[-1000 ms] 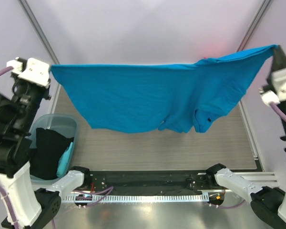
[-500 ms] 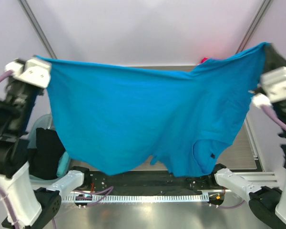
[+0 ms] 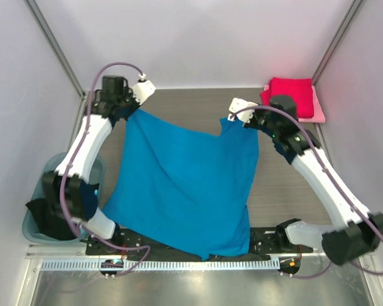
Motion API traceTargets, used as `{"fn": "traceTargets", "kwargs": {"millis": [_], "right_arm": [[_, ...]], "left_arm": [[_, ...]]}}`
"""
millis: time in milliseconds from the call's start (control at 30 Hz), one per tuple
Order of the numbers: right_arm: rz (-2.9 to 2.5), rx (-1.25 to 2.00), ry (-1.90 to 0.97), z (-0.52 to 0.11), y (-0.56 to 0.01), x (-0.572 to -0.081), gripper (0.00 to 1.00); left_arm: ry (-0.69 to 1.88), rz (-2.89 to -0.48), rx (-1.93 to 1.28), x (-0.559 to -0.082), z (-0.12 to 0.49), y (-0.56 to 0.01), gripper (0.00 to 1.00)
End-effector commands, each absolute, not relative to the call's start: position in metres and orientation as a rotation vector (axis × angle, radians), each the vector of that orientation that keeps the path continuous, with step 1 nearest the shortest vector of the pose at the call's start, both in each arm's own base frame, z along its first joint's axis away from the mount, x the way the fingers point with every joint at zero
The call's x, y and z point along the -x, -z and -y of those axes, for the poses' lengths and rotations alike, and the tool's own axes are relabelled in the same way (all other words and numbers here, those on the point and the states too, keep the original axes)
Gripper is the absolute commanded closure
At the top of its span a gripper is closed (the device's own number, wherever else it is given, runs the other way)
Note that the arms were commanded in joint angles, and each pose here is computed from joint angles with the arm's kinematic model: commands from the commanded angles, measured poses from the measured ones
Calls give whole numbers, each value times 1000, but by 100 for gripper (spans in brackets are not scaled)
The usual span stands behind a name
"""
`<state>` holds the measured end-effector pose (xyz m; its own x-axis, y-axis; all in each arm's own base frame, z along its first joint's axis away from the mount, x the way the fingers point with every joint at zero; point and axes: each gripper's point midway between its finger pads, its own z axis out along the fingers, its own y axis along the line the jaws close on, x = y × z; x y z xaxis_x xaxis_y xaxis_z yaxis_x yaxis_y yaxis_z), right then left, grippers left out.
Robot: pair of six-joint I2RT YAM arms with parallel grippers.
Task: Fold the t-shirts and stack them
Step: Flatten the tshirt out
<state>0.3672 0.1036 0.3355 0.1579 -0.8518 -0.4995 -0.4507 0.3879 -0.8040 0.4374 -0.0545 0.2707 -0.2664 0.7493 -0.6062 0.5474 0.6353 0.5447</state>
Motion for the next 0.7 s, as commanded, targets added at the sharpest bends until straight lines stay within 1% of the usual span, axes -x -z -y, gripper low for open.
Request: {"fn": "traceTargets", "kwargs": {"millis": [0,33,67,100,133,167,200,233,267,300,333,367,433,467,533,567,633,667], "right_arm": [[-1422,1152,459,-102,-330,-411,99],[-1490,1168,445,-102,-299,-431,99],[-1514,1160,450,-99,-289,-442,99],[-1531,1124,474,-88,-285,-458,99],[-1592,1131,471,-84,-256,-476,99],[-1610,1116,486,-79,-251,-490,99],[-1638,1081,532,-67,-246,-503,99],[-1673,1057,565,-54,-238,-514,99],[-1738,1059,557,-49,-208,-529,99],[-1728,1013,570,-44,-220,-544,99],[-1749,992,584,-37,-214,-555,99],[-1754,974,589,-38,-211,-573,99],[-1755,953,593,-38,-208,-591,99],[-1743,931,582,-43,-210,-607,99],[-1723,892,566,-47,-219,-623,99],[-1672,848,571,-50,-245,-636,99],[-1678,823,562,-51,-236,-653,99],[-1647,804,575,-51,-250,-662,99]], "left_arm": [[-276,-1887,-1030,-492,67,-257,100],[-284,-1909,-1030,-502,66,-247,100],[-295,-1909,-1019,-517,67,-246,100],[-285,-1966,-1029,-532,67,-216,100],[-300,-1989,-1029,-542,66,-204,100],[-316,-1974,-1010,-556,66,-210,100],[-310,-2019,-1028,-567,66,-181,100],[-317,-2022,-1024,-575,66,-177,100],[-330,-1994,-1011,-587,66,-186,100],[-355,-2039,-1011,-597,61,-161,100],[-372,-2011,-990,-609,61,-172,100],[-388,-2018,-984,-616,60,-165,100],[-405,-2021,-937,-636,58,-157,100],[-419,-2021,-910,-642,57,-158,100],[-421,-2003,-835,-657,58,-164,100],[-430,-1990,-795,-661,56,-171,100],[-471,-1942,-715,-671,51,-184,100],[-485,-1928,-714,-674,50,-186,100]]}}
